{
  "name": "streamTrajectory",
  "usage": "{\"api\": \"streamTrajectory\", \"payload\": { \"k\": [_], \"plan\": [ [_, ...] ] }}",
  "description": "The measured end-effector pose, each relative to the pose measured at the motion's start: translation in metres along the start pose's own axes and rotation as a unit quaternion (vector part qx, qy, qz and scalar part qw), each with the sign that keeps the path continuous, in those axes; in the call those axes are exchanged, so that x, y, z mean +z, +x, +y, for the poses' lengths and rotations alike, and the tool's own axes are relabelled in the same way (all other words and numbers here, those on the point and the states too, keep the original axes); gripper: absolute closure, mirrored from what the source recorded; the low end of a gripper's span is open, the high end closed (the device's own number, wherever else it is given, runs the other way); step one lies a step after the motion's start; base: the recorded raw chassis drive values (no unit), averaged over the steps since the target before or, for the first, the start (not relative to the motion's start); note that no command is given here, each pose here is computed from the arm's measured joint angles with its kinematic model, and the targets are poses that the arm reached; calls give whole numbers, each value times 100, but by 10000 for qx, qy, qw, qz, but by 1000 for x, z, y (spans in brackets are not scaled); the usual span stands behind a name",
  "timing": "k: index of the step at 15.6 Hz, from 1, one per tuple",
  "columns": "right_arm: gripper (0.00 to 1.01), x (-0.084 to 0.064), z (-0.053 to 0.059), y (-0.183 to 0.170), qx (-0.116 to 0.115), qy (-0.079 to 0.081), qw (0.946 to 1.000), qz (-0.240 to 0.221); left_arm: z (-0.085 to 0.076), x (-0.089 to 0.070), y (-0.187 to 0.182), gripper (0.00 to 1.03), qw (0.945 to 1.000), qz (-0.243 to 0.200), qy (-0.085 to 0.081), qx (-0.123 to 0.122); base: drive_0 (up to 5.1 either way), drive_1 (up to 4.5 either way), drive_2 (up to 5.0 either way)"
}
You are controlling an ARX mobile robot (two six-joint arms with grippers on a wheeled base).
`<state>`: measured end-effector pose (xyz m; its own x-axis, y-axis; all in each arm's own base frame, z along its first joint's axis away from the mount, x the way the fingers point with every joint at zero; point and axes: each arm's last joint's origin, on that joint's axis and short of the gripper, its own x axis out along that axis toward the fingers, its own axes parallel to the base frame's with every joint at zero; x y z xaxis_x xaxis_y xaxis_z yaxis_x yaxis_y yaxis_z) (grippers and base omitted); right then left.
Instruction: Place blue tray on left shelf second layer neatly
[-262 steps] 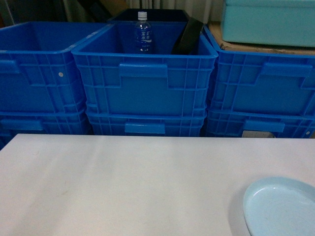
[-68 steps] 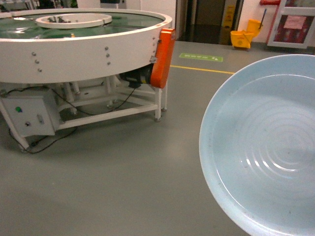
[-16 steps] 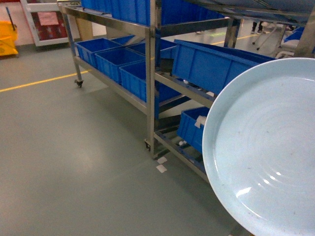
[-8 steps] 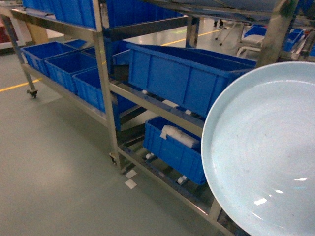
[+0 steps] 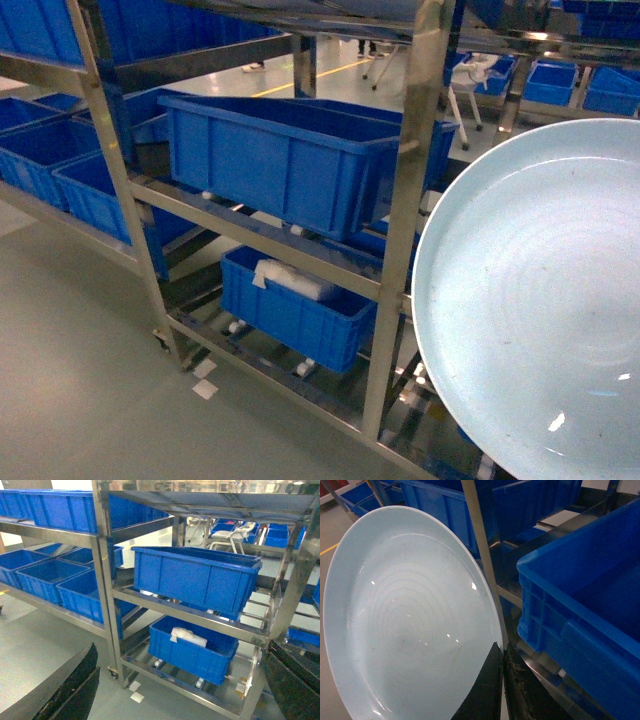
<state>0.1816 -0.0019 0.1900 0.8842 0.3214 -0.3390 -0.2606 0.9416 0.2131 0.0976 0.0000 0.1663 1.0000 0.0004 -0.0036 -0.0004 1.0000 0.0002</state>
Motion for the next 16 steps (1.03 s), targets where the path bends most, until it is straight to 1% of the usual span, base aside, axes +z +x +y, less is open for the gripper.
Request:
{"api": "streamTrajectory", "payload": {
  "k": [16],
  "plan": [
    [99,0,0,0,2,0,10000,0,0,0,0,5,10000,0,0,0,-155,-155,-155]
  ]
}}
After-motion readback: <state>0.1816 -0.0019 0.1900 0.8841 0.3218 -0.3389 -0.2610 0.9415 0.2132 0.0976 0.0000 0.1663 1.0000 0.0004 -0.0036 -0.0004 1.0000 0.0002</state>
